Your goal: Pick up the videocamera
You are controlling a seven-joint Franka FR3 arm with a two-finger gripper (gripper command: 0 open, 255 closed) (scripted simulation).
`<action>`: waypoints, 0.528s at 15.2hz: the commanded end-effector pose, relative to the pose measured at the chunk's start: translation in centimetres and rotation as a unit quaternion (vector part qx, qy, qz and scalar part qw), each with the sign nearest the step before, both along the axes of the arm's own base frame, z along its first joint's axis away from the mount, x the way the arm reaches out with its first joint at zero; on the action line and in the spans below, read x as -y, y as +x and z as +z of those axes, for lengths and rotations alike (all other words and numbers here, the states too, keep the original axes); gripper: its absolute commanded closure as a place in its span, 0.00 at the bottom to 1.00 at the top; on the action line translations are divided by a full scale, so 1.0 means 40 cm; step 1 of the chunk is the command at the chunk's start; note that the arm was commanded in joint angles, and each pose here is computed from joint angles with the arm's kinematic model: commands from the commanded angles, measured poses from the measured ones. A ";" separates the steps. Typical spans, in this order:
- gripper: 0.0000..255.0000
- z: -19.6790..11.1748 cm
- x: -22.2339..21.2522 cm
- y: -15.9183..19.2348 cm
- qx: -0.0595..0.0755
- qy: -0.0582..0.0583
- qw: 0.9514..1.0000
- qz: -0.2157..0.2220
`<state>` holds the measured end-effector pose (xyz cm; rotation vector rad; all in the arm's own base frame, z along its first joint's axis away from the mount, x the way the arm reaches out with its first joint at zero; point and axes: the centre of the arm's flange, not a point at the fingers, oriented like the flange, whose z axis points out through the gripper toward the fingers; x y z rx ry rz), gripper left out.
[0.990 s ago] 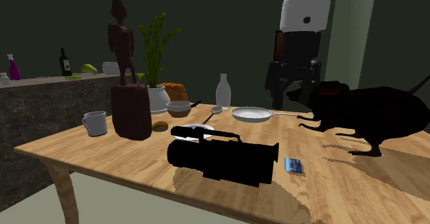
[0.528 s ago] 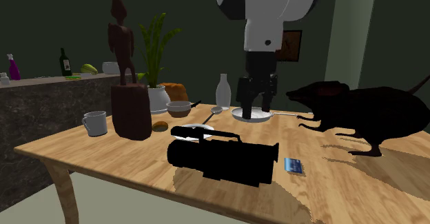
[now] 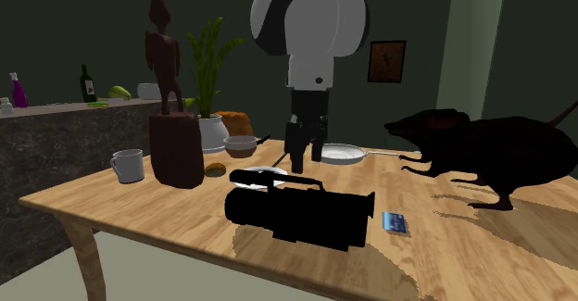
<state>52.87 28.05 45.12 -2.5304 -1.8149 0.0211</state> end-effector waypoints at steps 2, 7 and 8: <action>0.00 -0.042 -0.009 -0.002 0.000 0.000 1.000 0.004; 0.00 -0.089 -0.009 -0.002 0.000 0.000 1.000 0.004; 1.00 -0.090 -0.010 -0.002 0.000 0.000 1.000 0.004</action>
